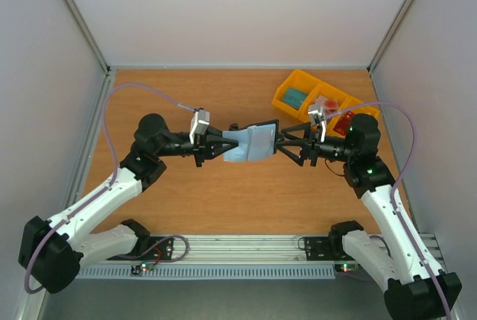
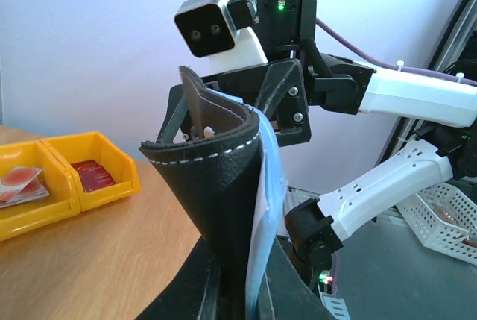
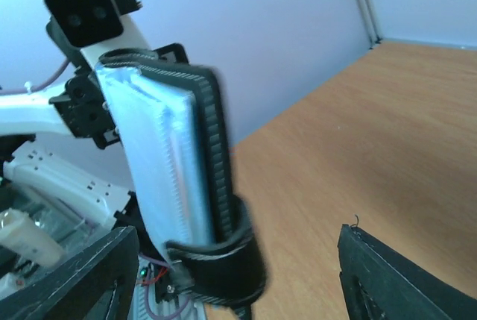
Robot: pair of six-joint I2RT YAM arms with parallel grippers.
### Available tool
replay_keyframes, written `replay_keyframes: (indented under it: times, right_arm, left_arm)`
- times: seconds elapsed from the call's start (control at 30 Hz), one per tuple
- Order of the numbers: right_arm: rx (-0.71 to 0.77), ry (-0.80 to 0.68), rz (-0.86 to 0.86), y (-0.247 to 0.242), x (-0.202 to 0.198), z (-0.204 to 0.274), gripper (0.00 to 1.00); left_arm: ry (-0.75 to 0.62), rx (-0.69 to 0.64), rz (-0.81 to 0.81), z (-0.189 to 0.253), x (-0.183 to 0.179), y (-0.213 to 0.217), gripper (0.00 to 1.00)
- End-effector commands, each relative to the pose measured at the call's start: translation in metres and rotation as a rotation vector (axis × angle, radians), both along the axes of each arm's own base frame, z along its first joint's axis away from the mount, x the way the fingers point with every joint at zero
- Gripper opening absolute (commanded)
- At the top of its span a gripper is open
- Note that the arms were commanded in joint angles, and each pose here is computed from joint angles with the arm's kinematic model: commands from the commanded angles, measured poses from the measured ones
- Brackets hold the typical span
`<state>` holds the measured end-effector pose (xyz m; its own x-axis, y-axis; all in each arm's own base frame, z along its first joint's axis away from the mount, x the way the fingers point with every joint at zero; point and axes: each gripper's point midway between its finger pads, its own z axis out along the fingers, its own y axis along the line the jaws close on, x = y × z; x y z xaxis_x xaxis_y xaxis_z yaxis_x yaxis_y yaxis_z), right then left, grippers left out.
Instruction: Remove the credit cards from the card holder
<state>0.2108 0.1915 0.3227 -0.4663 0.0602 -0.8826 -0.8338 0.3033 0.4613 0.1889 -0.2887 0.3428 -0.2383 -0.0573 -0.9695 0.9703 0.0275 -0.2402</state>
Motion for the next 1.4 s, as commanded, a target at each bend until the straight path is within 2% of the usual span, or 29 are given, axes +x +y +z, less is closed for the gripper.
replay_keyframes:
  times: [0.0, 0.13, 0.23, 0.37, 0.53, 0.77, 0.97, 1.37]
  right_arm:
    - [-0.034, -0.126, 0.037, 0.005, -0.007, 0.013, 0.74]
    - [-0.037, -0.117, 0.107, 0.015, -0.015, 0.016, 0.71]
    - [-0.086, -0.139, 0.098, 0.022, -0.013, 0.012, 0.63]
    - [-0.080, -0.187, 0.112, 0.024, -0.008, 0.020, 0.55]
    - [-0.089, -0.176, 0.160, 0.028, -0.007, 0.024, 0.45]
    - [-0.146, -0.235, 0.148, 0.024, -0.009, 0.023, 0.48]
    - [-0.109, -0.188, 0.151, 0.029, -0.004, 0.031, 0.49]
    - [-0.124, -0.230, 0.197, 0.054, -0.011, 0.025, 0.53]
  left_arm:
    - [-0.133, -0.076, -0.023, 0.036, -0.014, 0.006, 0.00]
    - [-0.140, -0.082, -0.024, 0.038, -0.016, 0.007, 0.00]
    - [-0.151, -0.089, -0.028, 0.041, -0.017, 0.007, 0.00]
    - [-0.161, -0.090, -0.047, 0.042, -0.022, 0.007, 0.00]
    - [-0.174, -0.092, -0.048, 0.041, -0.025, 0.009, 0.00]
    - [-0.193, -0.097, -0.051, 0.041, -0.027, 0.010, 0.00]
    - [-0.199, -0.101, -0.041, 0.039, -0.026, 0.010, 0.00]
    - [-0.189, -0.104, -0.043, 0.036, -0.027, 0.006, 0.00]
